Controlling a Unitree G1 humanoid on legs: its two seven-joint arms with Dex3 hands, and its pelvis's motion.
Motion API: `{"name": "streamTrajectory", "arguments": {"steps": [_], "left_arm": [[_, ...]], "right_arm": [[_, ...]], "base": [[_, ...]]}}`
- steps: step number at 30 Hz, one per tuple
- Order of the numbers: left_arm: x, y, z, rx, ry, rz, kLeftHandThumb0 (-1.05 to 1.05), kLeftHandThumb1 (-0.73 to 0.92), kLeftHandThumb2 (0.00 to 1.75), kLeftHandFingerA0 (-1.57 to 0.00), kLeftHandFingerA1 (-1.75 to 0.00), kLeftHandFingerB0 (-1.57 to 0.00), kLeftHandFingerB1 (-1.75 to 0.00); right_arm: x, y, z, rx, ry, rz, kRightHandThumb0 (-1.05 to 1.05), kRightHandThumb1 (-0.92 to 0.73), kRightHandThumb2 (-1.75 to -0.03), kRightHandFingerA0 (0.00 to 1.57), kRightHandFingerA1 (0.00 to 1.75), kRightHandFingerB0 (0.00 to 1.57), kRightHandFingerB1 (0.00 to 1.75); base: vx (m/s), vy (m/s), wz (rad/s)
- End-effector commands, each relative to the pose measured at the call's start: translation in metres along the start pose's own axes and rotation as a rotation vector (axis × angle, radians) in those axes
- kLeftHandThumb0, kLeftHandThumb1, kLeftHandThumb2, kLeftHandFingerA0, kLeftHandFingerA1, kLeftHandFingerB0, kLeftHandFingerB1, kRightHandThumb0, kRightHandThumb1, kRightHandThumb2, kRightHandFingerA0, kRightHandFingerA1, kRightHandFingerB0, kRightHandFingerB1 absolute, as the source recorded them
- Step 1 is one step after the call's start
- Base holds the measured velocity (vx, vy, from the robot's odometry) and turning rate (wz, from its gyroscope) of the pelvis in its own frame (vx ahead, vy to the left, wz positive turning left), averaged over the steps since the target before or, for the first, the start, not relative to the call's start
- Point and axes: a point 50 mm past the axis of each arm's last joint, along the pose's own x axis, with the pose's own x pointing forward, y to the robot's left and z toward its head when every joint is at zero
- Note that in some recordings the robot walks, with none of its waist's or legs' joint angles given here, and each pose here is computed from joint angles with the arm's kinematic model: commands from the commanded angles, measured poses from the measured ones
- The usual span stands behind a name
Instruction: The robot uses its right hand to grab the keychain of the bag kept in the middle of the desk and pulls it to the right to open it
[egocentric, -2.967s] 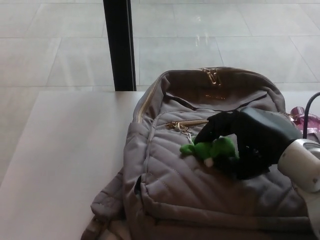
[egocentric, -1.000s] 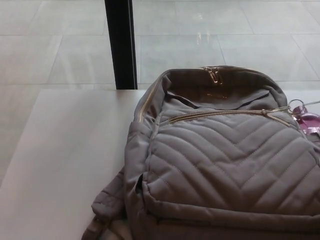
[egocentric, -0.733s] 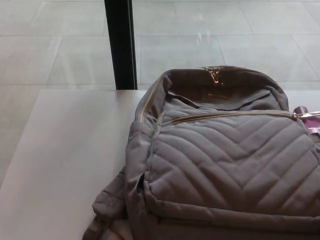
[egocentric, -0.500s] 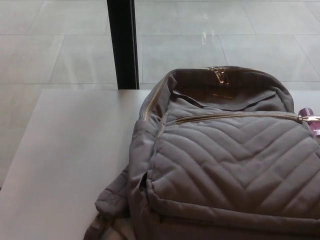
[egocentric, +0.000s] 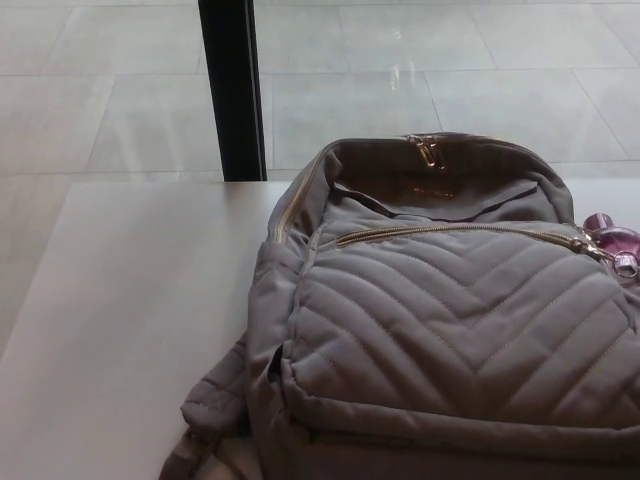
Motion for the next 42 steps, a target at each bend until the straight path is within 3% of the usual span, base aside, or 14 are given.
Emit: {"name": "streamTrajectory", "arguments": {"steps": [1, 14, 16, 19, 22, 25, 27, 33, 34, 35, 38, 39, 40, 42], "left_arm": [[-0.003, 0.005, -0.003, 0.026, 0.011, 0.011, -0.86, 0.92, 0.81, -0.63, -0.55, -0.54, -0.45], [-0.002, 0.003, -0.002, 0.019, 0.002, 0.008, -0.83, 0.92, 0.82, -0.64, -0.53, -0.55, -0.42], [-0.002, 0.004, -0.003, 0.010, 0.007, 0.014, -0.89, 0.92, 0.79, -0.62, -0.52, -0.55, -0.44], [-0.002, 0.004, -0.003, 0.023, 0.007, 0.016, -0.84, 0.92, 0.81, -0.65, -0.53, -0.54, -0.42], [-0.002, 0.004, -0.003, 0.017, 0.016, 0.014, -0.87, 0.92, 0.83, -0.59, -0.54, -0.49, -0.46], [-0.003, 0.008, -0.001, 0.070, 0.019, 0.021, -0.76, 0.79, 1.18, -0.59, -0.64, -0.44, -0.57], [-0.001, 0.010, 0.003, 0.065, 0.016, 0.033, -0.81, 0.92, 0.78, -0.62, -0.54, -0.47, -0.47], [-0.002, 0.013, 0.001, 0.056, 0.026, 0.068, -0.76, 0.77, 1.14, -0.59, -0.65, -0.45, -0.58], [-0.002, 0.013, 0.000, 0.047, 0.032, 0.068, -0.80, 0.92, 0.76, -0.63, -0.57, -0.47, -0.48], [-0.002, 0.014, 0.000, 0.048, 0.036, 0.067, -0.77, 0.76, 1.14, -0.58, -0.65, -0.44, -0.58], [-0.002, 0.014, 0.000, 0.059, 0.032, 0.074, -0.76, 0.77, 1.13, -0.58, -0.65, -0.43, -0.58], [-0.003, 0.015, -0.001, 0.062, 0.036, 0.076, -0.83, 0.92, 0.77, -0.61, -0.55, -0.44, -0.47], [-0.005, 0.015, -0.005, 0.059, 0.044, 0.074, -0.76, 0.76, 1.13, -0.57, -0.65, -0.43, -0.58], [-0.006, 0.015, -0.007, 0.054, 0.046, 0.073, -0.81, 0.92, 0.75, -0.61, -0.56, -0.45, -0.47]], "right_arm": [[-0.012, 0.001, -0.015, 0.071, 0.002, 0.232, -0.92, -0.53, -0.57, 0.00, 0.00, 0.00, 0.00], [-0.072, -0.025, -0.136, 0.485, 0.373, -0.231, -0.96, -0.61, -0.95, 0.00, 0.18, 0.00, 0.11], [-0.095, -0.022, -0.179, 0.656, 0.564, -0.399, -0.65, -0.68, -0.61, 0.46, 1.04, 0.00, 0.24], [-0.116, -0.015, -0.211, 0.701, 0.692, -0.477, -0.58, -0.58, -0.81, 0.69, 1.24, 0.04, 0.23], [-0.141, 0.009, -0.236, 0.719, 0.807, -0.475, -0.49, -0.55, -0.89, 0.50, 0.86, 0.01, 0.36], [-0.160, 0.036, -0.250, 0.738, 0.915, -0.401, -0.44, -0.65, -0.59, 0.40, 0.99, 0.06, 0.37], [-0.168, 0.047, -0.257, 0.698, 0.935, -0.317, -0.46, -0.67, -0.61, 0.19, 0.66, 0.07, 0.38], [-0.165, 0.053, -0.253, 0.710, 0.916, -0.273, -0.34, -0.48, -0.97, 0.51, 0.75, 0.08, 0.51], [-0.163, 0.054, -0.251, 0.699, 0.888, -0.233, -0.49, -0.68, -0.59, 0.54, 0.72, 0.21, 0.39], [-0.160, 0.056, -0.249, 0.710, 0.874, -0.218, -0.48, -0.67, -0.59, 0.57, 0.67, 0.23, 0.38], [-0.156, 0.060, -0.246, 0.711, 0.836, -0.160, -0.49, -0.65, -0.59, 0.67, 0.69, 0.27, 0.38], [-0.156, 0.061, -0.245, 0.706, 0.826, -0.141, -0.50, -0.65, -0.59, 0.70, 0.70, 0.29, 0.38], [-0.157, 0.061, -0.244, 0.692, 0.817, -0.123, -0.56, -0.53, -0.85, 0.68, 0.74, 0.26, 0.50], [-0.154, 0.062, -0.240, 0.663, 0.788, -0.080, -0.56, -0.54, -0.86, 0.67, 0.73, 0.26, 0.50]], "base": [[0.00, 0.000, 0.00], [0.00, 0.000, 0.01], [0.00, 0.000, 0.00], [0.00, 0.000, 0.00], [0.00, 0.000, 0.00], [0.00, 0.000, 0.00], [0.00, 0.000, 0.00], [0.00, 0.000, -0.01], [0.00, 0.000, -0.06], [0.00, 0.000, 0.00], [0.00, 0.000, 0.00], [0.00, 0.000, 0.00], [0.00, 0.000, 0.00], [0.00, 0.000, 0.00]]}}
